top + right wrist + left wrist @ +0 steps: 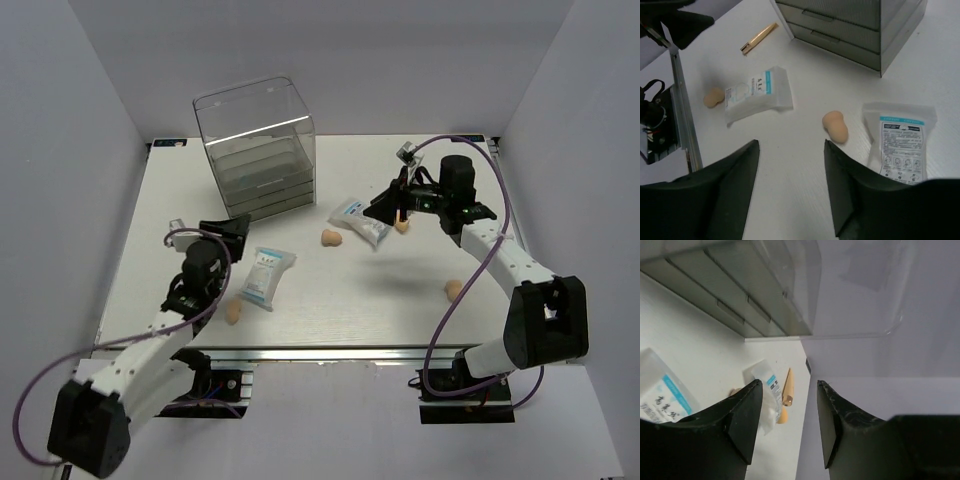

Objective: Organize the makeup

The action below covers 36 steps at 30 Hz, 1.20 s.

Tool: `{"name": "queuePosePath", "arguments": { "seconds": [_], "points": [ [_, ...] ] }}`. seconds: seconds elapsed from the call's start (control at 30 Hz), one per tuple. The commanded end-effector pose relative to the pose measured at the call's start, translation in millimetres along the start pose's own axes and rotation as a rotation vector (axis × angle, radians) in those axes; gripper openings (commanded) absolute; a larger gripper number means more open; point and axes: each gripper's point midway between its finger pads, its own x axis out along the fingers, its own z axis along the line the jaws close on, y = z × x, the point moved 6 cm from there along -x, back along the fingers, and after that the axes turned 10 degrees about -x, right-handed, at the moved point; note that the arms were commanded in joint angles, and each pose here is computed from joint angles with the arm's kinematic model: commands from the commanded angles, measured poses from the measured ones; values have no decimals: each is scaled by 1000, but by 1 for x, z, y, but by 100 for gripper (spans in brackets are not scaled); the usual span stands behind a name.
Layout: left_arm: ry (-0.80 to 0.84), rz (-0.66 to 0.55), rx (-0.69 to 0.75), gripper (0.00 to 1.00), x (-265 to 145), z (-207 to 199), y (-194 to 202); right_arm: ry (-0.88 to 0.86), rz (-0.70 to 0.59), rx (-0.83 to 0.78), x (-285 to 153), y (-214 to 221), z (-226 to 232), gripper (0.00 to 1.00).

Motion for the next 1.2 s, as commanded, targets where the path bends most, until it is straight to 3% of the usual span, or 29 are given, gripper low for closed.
{"name": "queuePosePath", "arguments": {
  "seconds": [0.0, 0.07, 0.2, 0.37, 1.17],
  "points": [
    [80, -40, -66, 57, 30, -16, 21, 45, -81, 44, 9, -30, -7, 53],
    [105, -39, -69, 57, 40, -20, 36, 62, -82, 94, 13, -31, -7, 47],
    [74, -85, -13, 53, 72, -10, 56, 87, -80, 101, 13, -29, -8, 47],
    [155, -138, -28, 43, 97, -28, 66, 91, -48, 107, 13, -20, -7, 49],
    [144, -328, -75, 37, 162, -10, 75, 92, -47, 64, 7, -18, -7, 54]
  ]
}}
